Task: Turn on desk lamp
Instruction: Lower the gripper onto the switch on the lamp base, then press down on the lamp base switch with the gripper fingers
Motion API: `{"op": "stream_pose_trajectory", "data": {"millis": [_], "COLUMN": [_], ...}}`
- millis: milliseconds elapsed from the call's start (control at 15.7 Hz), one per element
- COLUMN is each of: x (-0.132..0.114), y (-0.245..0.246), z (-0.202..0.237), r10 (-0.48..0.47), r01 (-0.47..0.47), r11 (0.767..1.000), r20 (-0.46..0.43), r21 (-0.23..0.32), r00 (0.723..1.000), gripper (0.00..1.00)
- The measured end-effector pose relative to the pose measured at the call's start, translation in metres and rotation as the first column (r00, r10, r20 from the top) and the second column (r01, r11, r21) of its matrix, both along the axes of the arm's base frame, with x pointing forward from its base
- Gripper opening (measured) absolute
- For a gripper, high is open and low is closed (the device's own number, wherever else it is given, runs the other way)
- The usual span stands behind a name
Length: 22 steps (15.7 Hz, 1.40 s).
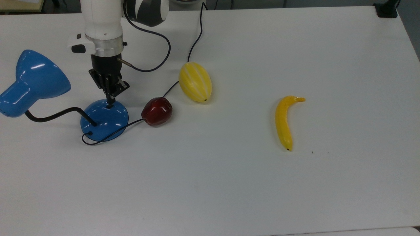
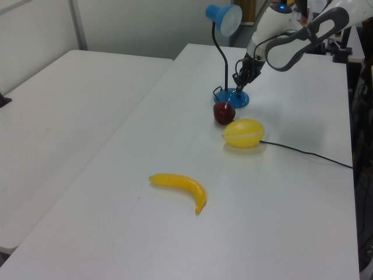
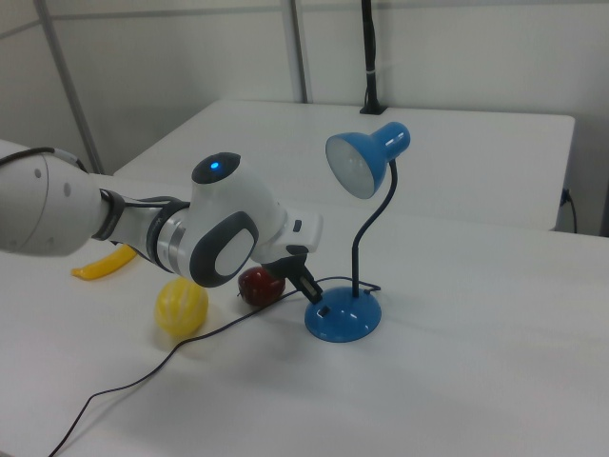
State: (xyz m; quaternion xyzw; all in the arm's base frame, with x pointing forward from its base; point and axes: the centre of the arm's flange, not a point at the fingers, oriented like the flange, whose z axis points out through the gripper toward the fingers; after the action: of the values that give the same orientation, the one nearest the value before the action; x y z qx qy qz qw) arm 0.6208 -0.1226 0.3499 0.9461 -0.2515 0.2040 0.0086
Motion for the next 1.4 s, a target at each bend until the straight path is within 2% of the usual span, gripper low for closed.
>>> {"op": "stream_pose_trajectory", "data": {"millis": [446,764,1401], "x": [0.009,0.015,0.016], "y": [-0.012,-0.015,-0.015], "z": [0.001,-0.013,-0.013], "r10": [-0.015,-0.012,0.0], "r01": [0.015,0.012,0.0], "r11": [1.0,1.0,1.0], "r20": [0.012,-0.006,-0.007], "r21": [-0.007,-0.014,-0.027], "r00": [1.0,1.0,1.0], "gripper": [0.01,0.01,0.01]}}
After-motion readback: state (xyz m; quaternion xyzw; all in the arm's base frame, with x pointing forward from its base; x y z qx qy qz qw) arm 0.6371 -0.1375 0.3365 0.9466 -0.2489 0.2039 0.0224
